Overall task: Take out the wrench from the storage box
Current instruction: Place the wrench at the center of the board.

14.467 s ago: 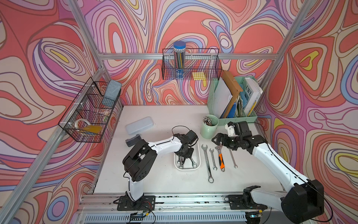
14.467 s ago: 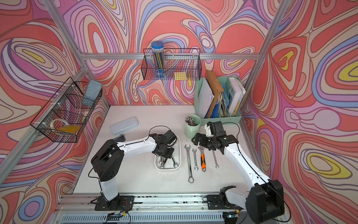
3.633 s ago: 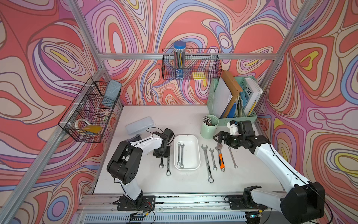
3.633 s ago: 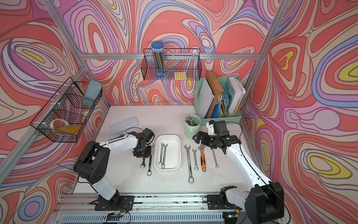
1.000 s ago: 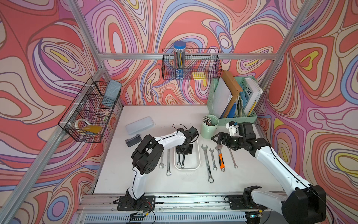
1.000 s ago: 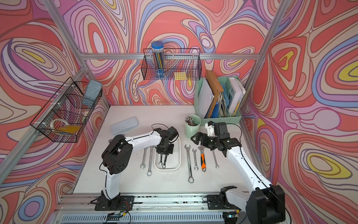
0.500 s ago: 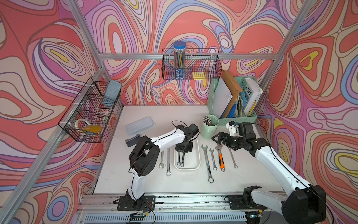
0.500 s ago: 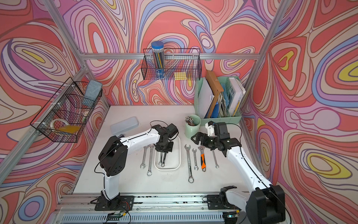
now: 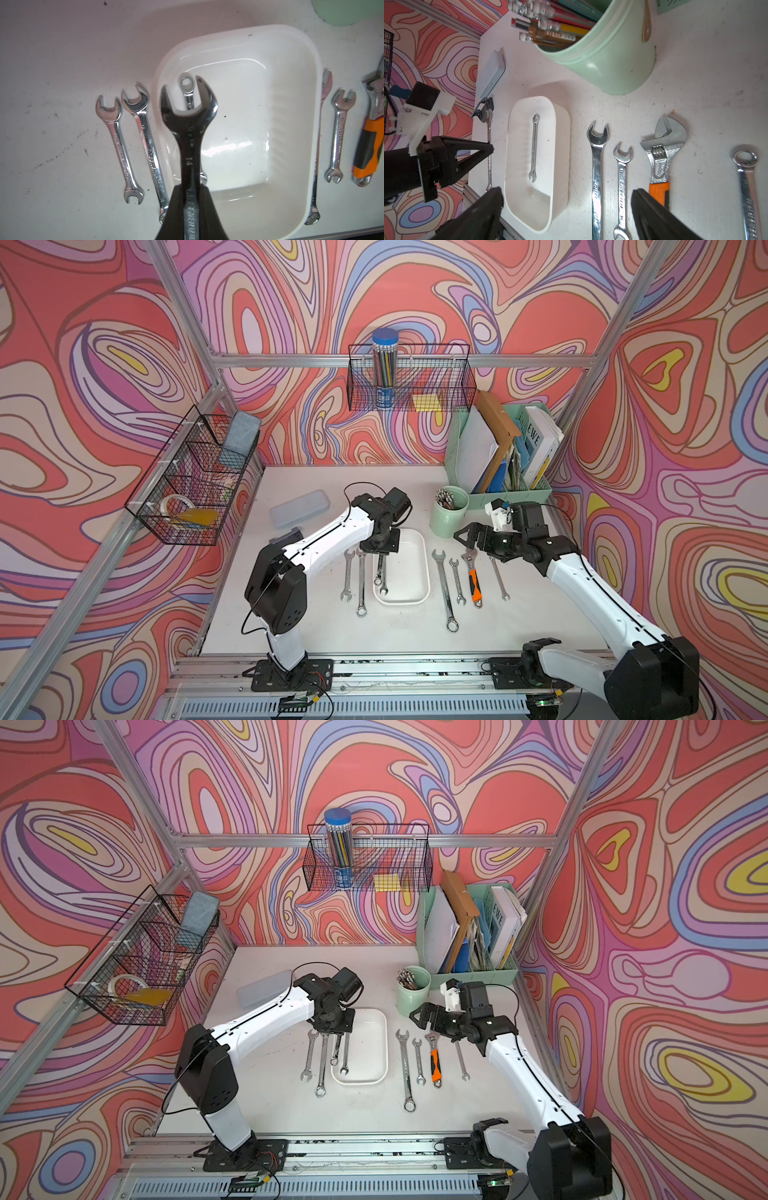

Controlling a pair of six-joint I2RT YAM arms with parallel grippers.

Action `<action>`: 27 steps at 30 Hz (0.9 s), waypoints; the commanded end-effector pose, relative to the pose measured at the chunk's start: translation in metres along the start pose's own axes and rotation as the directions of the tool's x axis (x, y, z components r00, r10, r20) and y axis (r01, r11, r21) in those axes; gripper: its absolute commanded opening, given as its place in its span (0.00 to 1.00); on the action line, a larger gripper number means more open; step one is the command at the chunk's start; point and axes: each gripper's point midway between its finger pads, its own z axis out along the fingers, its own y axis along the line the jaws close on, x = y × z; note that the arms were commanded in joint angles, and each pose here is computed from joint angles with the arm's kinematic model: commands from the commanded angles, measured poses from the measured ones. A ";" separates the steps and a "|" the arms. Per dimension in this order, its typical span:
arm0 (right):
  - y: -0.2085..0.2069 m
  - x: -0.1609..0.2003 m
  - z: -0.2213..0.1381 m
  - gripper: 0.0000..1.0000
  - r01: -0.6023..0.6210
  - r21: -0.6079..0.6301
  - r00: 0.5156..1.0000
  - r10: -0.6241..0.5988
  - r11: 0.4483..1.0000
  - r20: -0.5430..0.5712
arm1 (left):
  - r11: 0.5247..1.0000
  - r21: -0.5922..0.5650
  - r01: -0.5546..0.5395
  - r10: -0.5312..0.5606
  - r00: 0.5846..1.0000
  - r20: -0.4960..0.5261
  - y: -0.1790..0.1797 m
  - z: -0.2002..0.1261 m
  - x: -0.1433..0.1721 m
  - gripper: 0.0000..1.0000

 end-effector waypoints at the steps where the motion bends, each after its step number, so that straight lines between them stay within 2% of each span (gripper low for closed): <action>1: -0.002 -0.001 0.002 0.98 -0.003 -0.004 1.000 0.003 1.000 0.008 | 0.998 -0.062 0.000 -0.002 0.999 -0.032 0.034 -0.001 0.017 0.03; 12: -0.003 0.000 0.003 0.98 -0.014 -0.003 1.000 0.014 1.000 0.001 | 0.989 -0.121 0.089 -0.096 0.994 -0.057 0.102 0.042 0.037 0.04; 21: -0.004 -0.001 0.004 0.98 -0.024 0.005 1.000 0.024 1.000 -0.002 | 0.980 -0.176 0.096 -0.119 0.985 -0.125 0.130 0.080 0.043 0.04; 27: -0.006 -0.002 0.007 0.98 -0.028 0.008 1.000 0.028 1.000 -0.007 | 0.974 -0.201 0.101 -0.134 0.979 -0.154 0.134 0.097 0.043 0.04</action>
